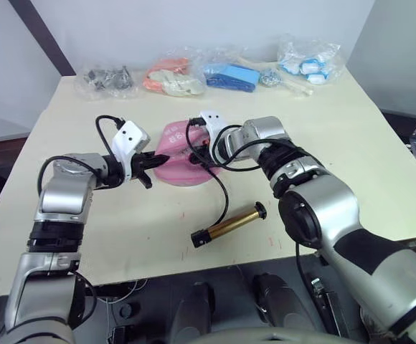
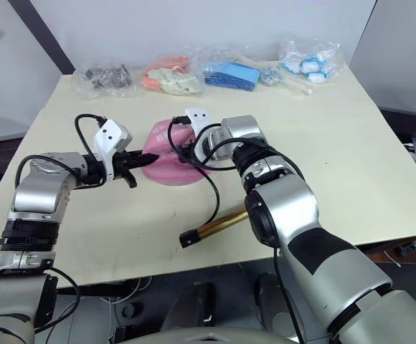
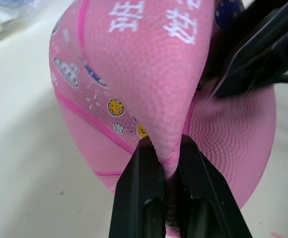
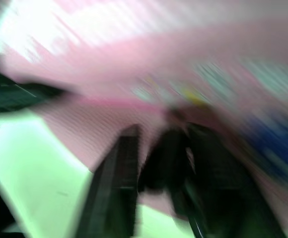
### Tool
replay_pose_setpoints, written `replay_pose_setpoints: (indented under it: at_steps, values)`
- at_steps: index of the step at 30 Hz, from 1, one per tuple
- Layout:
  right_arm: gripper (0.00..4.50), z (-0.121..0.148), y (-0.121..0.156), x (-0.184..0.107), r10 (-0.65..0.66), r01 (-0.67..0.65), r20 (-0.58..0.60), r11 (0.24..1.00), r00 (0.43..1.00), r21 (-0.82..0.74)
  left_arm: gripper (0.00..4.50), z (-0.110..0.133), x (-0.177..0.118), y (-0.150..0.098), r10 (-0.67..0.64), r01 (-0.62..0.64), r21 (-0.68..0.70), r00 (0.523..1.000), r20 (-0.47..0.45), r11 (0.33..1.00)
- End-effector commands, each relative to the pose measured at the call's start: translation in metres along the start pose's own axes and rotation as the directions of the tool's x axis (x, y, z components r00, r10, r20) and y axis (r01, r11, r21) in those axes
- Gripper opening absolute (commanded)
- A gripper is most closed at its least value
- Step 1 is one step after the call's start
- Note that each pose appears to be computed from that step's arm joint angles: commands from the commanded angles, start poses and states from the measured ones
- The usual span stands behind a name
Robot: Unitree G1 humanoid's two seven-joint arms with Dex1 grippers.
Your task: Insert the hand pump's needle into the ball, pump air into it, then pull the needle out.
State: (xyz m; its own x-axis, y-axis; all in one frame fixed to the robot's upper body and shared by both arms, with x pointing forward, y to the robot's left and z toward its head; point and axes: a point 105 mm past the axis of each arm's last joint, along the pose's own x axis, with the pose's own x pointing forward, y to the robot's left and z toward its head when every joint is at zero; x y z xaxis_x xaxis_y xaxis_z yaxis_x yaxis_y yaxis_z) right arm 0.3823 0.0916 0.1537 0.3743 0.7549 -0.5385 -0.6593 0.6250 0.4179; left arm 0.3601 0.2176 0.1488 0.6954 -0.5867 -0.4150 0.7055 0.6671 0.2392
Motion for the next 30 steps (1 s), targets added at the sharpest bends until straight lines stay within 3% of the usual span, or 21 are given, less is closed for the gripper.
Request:
replay_pose_setpoints:
  at_steps: [1, 6, 10, 13, 20, 30]
  values:
    - [3.61, -0.006, 0.028, 0.009, 0.048, -0.051, -0.026, 0.99, 0.999, -0.134, 0.0, -0.018, 0.016, -0.019, -0.083, 0.081, -0.041, 0.995, -0.058, 0.996]
    - [3.61, -0.015, 0.016, -0.025, -0.012, 0.004, -0.026, 0.953, 1.0, -0.303, 0.0, -0.019, 0.016, -0.017, -0.069, 0.066, -0.046, 0.996, -0.059, 0.997]
    - [3.61, -0.027, 0.01, -0.063, -0.071, 0.121, 0.117, 0.851, 0.991, -0.51, 0.0, -0.017, 0.017, -0.016, -0.065, 0.063, -0.049, 0.997, -0.051, 0.997]
    - [3.61, -0.021, 0.016, -0.082, -0.034, 0.168, 0.249, 0.826, 0.968, -0.538, 0.0, -0.016, 0.018, -0.016, -0.064, 0.061, -0.049, 0.997, -0.05, 0.997]
    - [3.61, -0.028, 0.015, -0.11, -0.053, 0.24, 0.325, 0.786, 0.944, -0.569, 0.0, -0.014, 0.019, -0.015, -0.064, 0.062, -0.046, 0.997, -0.048, 0.997]
    - [3.61, -0.035, 0.012, -0.161, -0.03, 0.221, 0.286, 0.716, 0.958, -0.662, 0.0, -0.01, 0.018, -0.016, -0.076, 0.074, -0.042, 0.996, -0.036, 0.996]
